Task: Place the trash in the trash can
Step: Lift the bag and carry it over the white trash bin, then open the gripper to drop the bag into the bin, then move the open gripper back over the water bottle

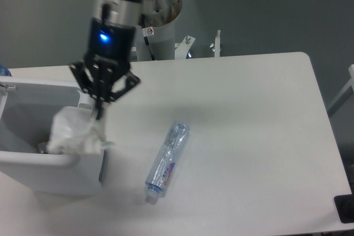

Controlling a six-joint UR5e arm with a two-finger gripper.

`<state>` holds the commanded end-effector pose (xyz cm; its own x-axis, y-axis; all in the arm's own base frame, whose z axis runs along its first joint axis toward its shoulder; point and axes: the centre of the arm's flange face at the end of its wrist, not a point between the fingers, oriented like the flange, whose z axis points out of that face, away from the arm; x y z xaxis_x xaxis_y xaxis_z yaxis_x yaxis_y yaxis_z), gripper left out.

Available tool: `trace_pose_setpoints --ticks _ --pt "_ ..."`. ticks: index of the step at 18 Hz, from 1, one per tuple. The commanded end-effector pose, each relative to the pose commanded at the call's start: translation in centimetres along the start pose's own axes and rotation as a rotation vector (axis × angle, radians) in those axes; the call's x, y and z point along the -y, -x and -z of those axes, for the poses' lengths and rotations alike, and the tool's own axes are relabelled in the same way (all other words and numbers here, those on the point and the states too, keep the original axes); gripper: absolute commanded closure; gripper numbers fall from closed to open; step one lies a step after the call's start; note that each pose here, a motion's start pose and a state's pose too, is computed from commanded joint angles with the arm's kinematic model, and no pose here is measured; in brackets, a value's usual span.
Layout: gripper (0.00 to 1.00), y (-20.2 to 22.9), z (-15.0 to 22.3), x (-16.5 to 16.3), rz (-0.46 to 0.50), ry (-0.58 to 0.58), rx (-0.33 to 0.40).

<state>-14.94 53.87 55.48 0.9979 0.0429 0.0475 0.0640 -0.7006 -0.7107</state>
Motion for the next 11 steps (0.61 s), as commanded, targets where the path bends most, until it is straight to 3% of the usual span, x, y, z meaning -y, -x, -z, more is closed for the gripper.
trace_pose_setpoints --ticks 1,2,3,4,6,11 --pt "0.93 -0.9 -0.4 -0.1 -0.006 0.007 -0.013" --pt "0.81 -1.3 -0.7 -0.1 -0.013 0.010 -0.020" --pt "0.49 -1.8 -1.0 -0.1 -0.025 0.014 -0.028" --pt "0.27 -1.9 -1.2 -0.1 -0.035 0.014 -0.032" --pt "0.14 -2.2 -1.2 0.0 -0.038 0.014 -0.035" --pt "0.02 -2.1 -1.0 0.3 -0.028 0.008 -0.029"
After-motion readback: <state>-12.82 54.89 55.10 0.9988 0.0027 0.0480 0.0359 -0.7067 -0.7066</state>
